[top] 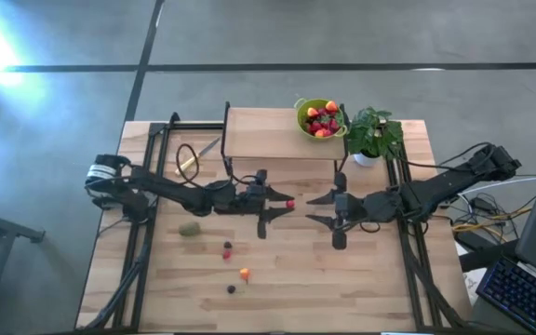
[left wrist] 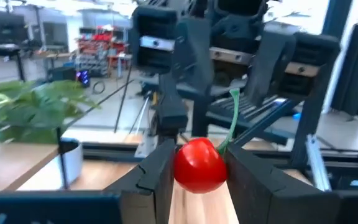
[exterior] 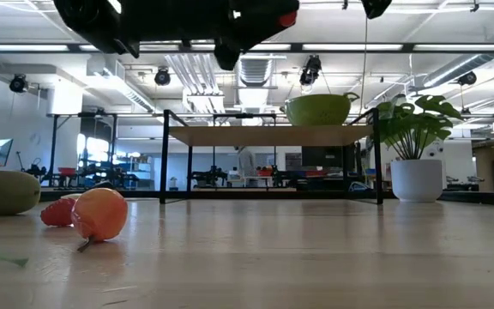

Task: Build produce basket
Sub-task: Put the red cherry into the green basket

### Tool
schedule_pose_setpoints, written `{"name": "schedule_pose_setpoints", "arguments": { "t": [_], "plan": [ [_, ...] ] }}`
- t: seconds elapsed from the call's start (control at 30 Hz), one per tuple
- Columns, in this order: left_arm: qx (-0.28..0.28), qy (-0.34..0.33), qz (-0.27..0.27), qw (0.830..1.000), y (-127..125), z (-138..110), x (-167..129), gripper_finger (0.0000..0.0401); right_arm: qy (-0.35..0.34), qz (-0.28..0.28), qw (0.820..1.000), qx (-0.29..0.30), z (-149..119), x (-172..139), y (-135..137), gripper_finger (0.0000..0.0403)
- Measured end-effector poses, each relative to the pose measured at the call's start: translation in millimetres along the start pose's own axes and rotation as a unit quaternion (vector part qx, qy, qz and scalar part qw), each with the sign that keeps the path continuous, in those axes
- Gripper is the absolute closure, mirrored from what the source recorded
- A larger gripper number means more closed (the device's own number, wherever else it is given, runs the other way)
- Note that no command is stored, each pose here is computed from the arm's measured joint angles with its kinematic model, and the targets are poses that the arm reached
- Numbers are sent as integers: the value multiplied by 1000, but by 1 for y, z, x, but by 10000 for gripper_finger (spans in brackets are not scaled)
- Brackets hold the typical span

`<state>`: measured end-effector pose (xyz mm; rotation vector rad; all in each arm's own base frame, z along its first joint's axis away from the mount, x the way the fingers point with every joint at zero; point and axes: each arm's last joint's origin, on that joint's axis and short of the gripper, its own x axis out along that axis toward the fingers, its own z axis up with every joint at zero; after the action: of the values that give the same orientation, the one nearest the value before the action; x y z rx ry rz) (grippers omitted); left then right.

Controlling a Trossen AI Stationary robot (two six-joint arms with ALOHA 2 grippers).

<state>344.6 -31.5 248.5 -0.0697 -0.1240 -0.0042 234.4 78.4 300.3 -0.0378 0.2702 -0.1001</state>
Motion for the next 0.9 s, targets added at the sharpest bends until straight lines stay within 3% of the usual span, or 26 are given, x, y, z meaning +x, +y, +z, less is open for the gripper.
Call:
{"name": "schedule_pose_setpoints", "arguments": {
  "t": [0.17,0.47,0.9],
  "plan": [
    [4,-23,-37,999,-3,-2,11,271,1,0,1000,-8,-1,2,1,239],
    [11,-17,-40,999,-5,-9,26,270,-2,-1,1000,-8,-1,4,2,236],
    [15,-18,-39,999,-4,-8,26,270,-8,-1,1000,-5,0,5,2,352]
  ]
}}
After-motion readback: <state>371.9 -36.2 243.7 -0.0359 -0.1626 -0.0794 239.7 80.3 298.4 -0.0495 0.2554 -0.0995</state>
